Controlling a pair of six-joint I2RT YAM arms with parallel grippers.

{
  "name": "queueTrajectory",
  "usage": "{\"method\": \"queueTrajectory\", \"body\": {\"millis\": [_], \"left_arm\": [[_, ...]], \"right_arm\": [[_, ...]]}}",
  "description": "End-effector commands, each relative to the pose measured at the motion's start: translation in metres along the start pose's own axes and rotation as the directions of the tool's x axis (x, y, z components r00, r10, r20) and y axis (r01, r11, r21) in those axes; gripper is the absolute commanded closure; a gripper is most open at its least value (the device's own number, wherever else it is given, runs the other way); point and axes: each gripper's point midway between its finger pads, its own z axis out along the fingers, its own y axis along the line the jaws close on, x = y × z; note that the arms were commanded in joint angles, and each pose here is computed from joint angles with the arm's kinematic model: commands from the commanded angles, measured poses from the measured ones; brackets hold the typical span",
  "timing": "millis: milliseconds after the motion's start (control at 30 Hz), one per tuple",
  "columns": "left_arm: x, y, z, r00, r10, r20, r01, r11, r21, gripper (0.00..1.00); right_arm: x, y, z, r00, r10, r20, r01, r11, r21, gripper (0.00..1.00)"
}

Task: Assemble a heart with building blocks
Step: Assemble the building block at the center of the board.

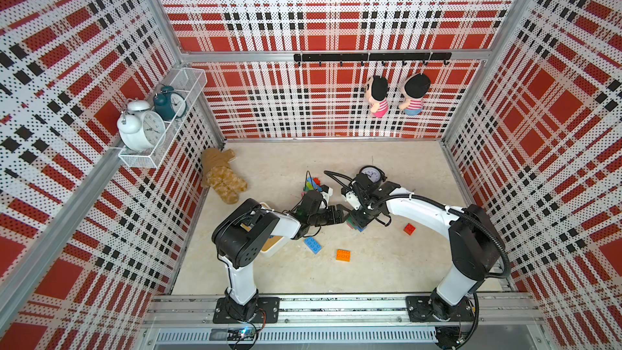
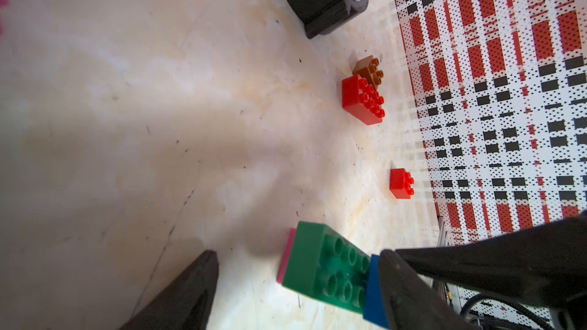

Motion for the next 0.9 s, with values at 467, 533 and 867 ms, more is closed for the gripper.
{"method": "queueTrajectory", "body": {"millis": [467, 533, 867], "left_arm": [[0.017, 0.013, 0.004, 0.999, 0.007, -0.043, -0.008, 1.000, -0.029, 0.39], [0.018, 0.013, 0.004, 0.999, 0.006, -0.045, -0.008, 1.000, -0.029, 0.39], [0.019, 0.014, 0.004, 0.999, 0.005, -0.050, -0.006, 1.000, -0.030, 0.42]], "right_arm": [[-0.007, -0.006, 0.008, 1.000, 0.018, -0.005, -0.018, 1.000, 0.011, 0.98], [-0.004, -0.006, 0.012, 1.000, 0.017, -0.017, -0.017, 1.000, 0.012, 0.98], [0.016, -0.011, 0.018, 0.997, 0.032, -0.068, -0.030, 0.999, 0.031, 1.00]]}}
